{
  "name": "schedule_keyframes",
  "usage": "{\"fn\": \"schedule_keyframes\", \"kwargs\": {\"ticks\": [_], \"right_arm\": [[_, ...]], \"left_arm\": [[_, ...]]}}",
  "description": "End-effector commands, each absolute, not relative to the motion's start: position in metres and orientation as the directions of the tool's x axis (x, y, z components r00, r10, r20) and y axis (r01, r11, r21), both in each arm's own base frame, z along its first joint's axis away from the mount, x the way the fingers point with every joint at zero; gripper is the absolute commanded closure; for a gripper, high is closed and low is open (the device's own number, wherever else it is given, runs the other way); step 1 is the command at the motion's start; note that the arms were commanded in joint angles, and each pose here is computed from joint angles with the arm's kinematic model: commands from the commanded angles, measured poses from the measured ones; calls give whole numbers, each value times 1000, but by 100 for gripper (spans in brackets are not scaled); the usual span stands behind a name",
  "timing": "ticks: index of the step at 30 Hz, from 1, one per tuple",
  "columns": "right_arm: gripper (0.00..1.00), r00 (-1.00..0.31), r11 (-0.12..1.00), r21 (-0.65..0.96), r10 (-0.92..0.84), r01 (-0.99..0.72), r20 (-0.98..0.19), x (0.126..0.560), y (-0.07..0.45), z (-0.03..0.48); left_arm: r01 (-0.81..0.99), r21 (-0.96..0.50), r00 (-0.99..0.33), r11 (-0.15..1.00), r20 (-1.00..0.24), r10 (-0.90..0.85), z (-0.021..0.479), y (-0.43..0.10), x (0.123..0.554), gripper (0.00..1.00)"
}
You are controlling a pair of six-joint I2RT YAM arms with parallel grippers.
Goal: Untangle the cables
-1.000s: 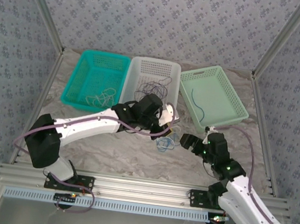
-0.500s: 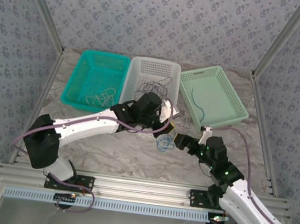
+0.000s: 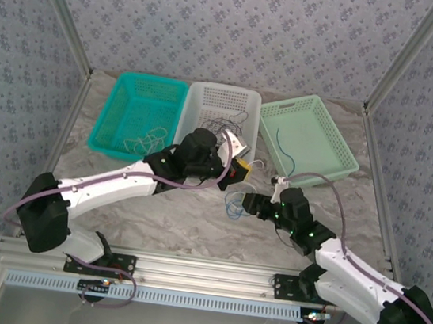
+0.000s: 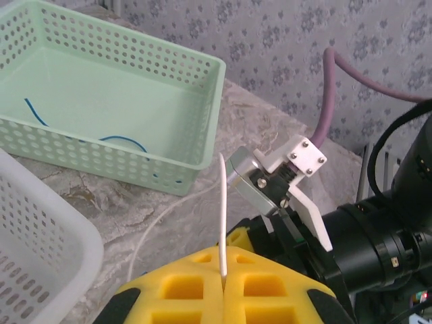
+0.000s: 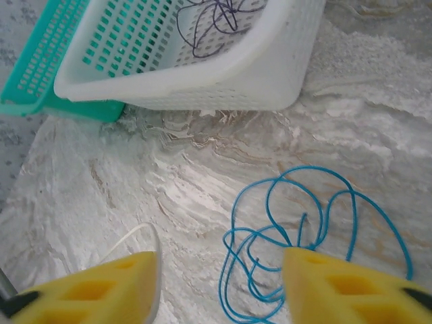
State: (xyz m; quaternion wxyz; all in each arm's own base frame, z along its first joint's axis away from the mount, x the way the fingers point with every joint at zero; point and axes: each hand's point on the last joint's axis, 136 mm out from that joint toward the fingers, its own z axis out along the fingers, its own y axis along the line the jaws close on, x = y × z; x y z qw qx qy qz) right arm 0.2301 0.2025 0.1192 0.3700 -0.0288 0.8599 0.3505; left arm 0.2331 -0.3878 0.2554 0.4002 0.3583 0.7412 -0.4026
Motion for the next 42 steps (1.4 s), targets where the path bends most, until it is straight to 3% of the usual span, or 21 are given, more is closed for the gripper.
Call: {"fn": "schedule_keyframes", "kwargs": {"ticks": [1, 11, 19, 24, 32, 36, 39, 42], "right_arm": [[64, -656, 737, 570, 233, -363, -718, 240, 212, 147], [100, -731, 813, 467, 77, -348, -678, 225, 210, 118], [100, -750, 814, 400, -65, -422, -658, 217, 235, 110], [100, -753, 822, 394, -64, -412, -655, 223, 242, 108], [68, -741, 860, 345, -57, -377, -669, 230, 231, 113], [41, -736, 891, 308, -43, -335, -676, 233, 217, 116], [33, -744, 920, 285, -10, -268, -668, 234, 197, 117], [32, -764, 943, 275, 36, -187, -644, 233, 176, 113]], "left_arm": [[851, -353, -416, 389, -905, 90, 286, -384, 235, 100], [788, -331, -331, 519, -939, -97, 318, -350, 261, 100], [747, -299, -239, 594, -954, -180, 342, -323, 272, 100], [615, -234, -186, 753, -971, -150, 347, -267, 290, 100], [378, -185, -173, 907, -977, -128, 354, -161, 319, 95], [205, -210, -253, 956, -955, -156, 326, -112, 351, 93], [129, -255, -337, 958, -920, -200, 296, -87, 376, 92], [70, -265, -393, 962, -893, -218, 271, -71, 397, 91]]}}
